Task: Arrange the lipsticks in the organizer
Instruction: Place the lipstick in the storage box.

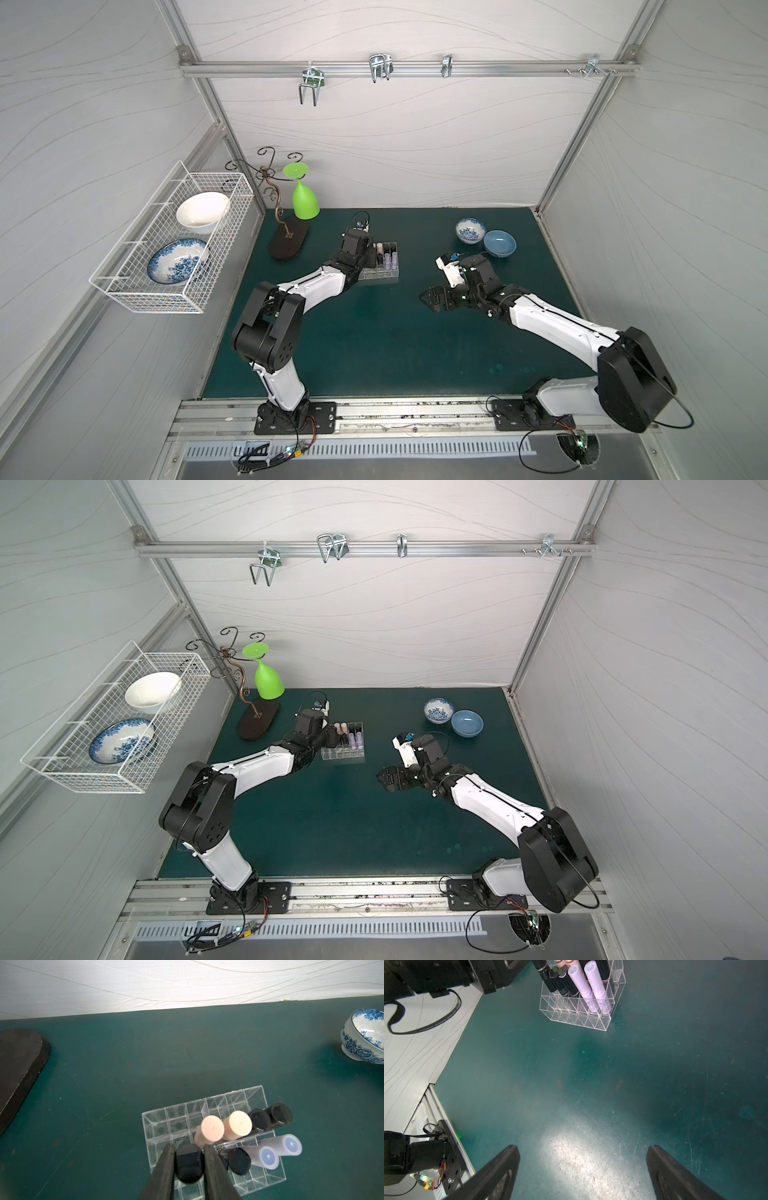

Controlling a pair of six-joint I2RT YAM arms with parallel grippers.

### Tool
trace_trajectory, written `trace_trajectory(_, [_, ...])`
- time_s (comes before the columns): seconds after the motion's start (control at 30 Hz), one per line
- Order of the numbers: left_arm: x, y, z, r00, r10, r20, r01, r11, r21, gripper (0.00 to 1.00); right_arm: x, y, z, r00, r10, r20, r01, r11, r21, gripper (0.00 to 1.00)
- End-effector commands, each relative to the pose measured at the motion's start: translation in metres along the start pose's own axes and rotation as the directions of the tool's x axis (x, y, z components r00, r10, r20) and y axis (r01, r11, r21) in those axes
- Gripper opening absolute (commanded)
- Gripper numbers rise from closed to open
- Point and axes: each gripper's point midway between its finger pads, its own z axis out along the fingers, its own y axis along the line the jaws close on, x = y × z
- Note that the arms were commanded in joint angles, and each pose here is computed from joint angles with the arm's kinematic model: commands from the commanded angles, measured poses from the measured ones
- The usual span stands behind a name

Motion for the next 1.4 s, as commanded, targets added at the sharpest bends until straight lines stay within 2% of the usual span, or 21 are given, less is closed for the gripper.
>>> trace_trajectory(0.0, [-0.014,0.004,0.006,0.999,-0.033,0.038,0.034,0.999,-0.015,0.07,-0.012,0.004,0.000,0.999,-0.014,0.029,0.014,1.000,-0.012,0.99])
trace_trajectory(0.6, [-0.003,0.004,0.016,0.999,-0.042,0.008,0.042,0.999,-0.003,0.10,-0.012,0.004,0.001,1.000,-0.012,0.027,0.012,1.000,-0.012,0.99])
trace_trajectory(0.83, [-0.005,0.001,0.010,0.999,-0.048,0.023,0.048,0.999,0.022,0.28,-0.013,0.004,-0.002,0.999,-0.020,0.038,0.021,1.000,-0.011,0.99])
trace_trajectory(1.13, [-0.012,-0.002,-0.005,0.997,-0.066,0.050,0.064,0.997,0.052,0.70,-0.016,0.002,-0.013,0.997,-0.037,0.065,0.036,0.999,0.023,0.99])
trace_trajectory(1.2, [-0.015,0.004,-0.017,0.994,-0.081,0.075,0.078,0.996,0.034,0.72,-0.019,-0.001,-0.019,0.996,-0.053,0.074,0.049,0.997,0.054,0.99])
trace_trajectory(1.3, [-0.017,0.017,-0.043,0.985,-0.124,0.120,0.122,0.992,0.019,0.64,-0.028,-0.004,-0.039,0.987,-0.104,0.119,0.090,0.990,0.111,0.99])
trace_trajectory(1.37, [-0.013,0.024,-0.061,0.980,-0.148,0.130,0.147,0.989,0.015,0.65,-0.032,-0.008,-0.054,0.980,-0.126,0.151,0.101,0.981,0.164,0.99])
